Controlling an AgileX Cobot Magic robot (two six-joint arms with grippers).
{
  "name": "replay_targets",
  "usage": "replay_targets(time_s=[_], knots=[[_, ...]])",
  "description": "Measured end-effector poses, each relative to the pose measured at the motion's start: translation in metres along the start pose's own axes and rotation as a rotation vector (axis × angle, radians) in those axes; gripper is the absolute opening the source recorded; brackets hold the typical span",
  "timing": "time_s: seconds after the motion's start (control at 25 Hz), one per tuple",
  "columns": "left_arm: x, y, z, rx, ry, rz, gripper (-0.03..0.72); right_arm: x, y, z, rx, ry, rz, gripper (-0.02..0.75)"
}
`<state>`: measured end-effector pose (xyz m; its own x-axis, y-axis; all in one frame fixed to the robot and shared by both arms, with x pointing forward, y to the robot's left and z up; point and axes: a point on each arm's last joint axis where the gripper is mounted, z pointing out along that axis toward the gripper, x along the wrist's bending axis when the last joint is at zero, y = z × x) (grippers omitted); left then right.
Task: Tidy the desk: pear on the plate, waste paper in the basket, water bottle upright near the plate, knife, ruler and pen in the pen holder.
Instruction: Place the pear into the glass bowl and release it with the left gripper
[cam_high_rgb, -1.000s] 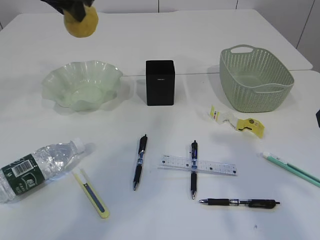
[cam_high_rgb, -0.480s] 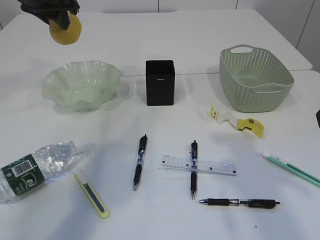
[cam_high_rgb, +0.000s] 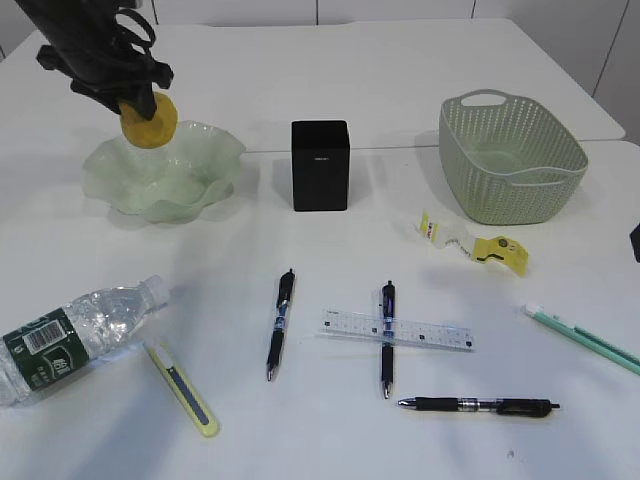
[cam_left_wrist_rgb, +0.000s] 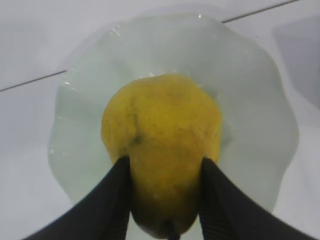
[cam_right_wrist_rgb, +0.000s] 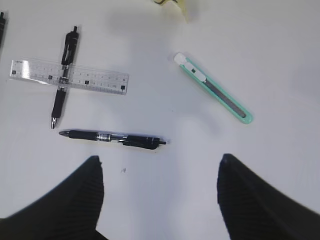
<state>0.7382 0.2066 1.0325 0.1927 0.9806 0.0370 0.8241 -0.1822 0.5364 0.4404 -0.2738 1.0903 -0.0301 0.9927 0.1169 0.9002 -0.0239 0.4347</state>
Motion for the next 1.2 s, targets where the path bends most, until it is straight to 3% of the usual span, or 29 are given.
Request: replay_targets(time_s=[0.44,1.2], knots=[[-0.005,-0.017,0.051,0.076,-0.038,-0.024,0.278,0.001,-0.001,0.000,0.007,0.010,0.006,0.552],[-0.006,-0.027,0.073,0.125,-0.050,-0.038,0.279,0.001,-0.001,0.000,0.012,0.010,0.008,0.551]])
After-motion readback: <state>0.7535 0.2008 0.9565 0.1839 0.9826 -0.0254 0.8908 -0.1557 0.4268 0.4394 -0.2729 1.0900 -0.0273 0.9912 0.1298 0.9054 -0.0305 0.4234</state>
